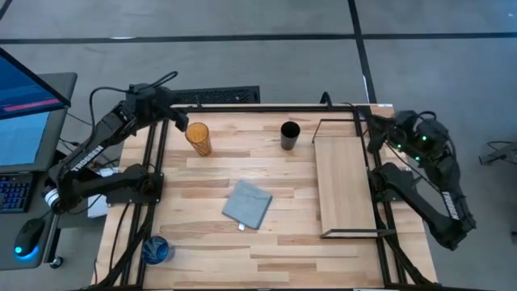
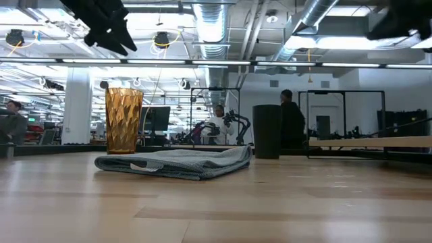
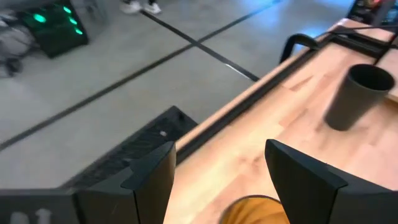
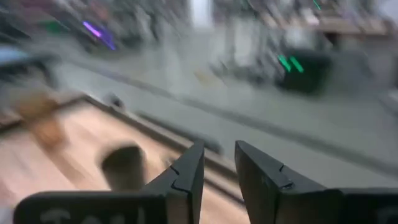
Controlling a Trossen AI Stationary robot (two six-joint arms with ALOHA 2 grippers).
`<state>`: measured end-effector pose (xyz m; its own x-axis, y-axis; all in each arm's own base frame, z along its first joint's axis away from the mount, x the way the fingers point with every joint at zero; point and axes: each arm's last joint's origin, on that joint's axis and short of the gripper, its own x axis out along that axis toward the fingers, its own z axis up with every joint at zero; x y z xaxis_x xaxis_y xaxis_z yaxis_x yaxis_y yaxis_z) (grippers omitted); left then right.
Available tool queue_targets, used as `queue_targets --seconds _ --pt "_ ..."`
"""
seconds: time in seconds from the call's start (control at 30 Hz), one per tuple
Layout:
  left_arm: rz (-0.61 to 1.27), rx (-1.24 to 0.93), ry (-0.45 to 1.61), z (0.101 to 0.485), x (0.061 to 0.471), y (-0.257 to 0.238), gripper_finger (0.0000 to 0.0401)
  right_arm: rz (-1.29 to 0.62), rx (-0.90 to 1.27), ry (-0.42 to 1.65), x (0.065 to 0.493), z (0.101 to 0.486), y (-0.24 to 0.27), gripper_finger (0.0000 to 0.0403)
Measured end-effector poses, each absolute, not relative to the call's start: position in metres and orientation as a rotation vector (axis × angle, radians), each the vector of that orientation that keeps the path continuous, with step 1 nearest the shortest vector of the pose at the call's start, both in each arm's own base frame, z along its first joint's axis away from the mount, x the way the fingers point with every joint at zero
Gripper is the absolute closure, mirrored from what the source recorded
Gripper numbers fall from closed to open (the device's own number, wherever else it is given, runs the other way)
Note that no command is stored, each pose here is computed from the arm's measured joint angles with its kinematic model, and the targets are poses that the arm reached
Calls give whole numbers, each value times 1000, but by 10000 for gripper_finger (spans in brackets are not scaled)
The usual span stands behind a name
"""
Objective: Stack small to large cups/mugs on shelf
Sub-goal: Put the brown cup on the shelf
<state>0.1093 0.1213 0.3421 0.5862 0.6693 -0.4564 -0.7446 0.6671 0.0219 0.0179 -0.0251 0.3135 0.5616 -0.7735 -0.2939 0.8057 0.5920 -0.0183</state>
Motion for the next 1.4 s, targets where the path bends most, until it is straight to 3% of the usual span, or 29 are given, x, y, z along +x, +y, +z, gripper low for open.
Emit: queue_targets --seconds 0.17,0.4,0.6,1.03,1.4 --pt "760 -228 497 334 119 129 160 -1064 215 525 9 320 -19 290" --pt "667 -360 795 300 127 136 160 -1065 220 525 9 322 -20 290" --pt "659 -269 1013 282 130 143 160 -1068 235 519 9 322 -20 290" --pt "677 -241 1018 280 133 150 160 -1066 243 535 9 320 -19 290" --pt "669 -319 1193 249 147 167 173 -1066 245 536 9 320 -19 290"
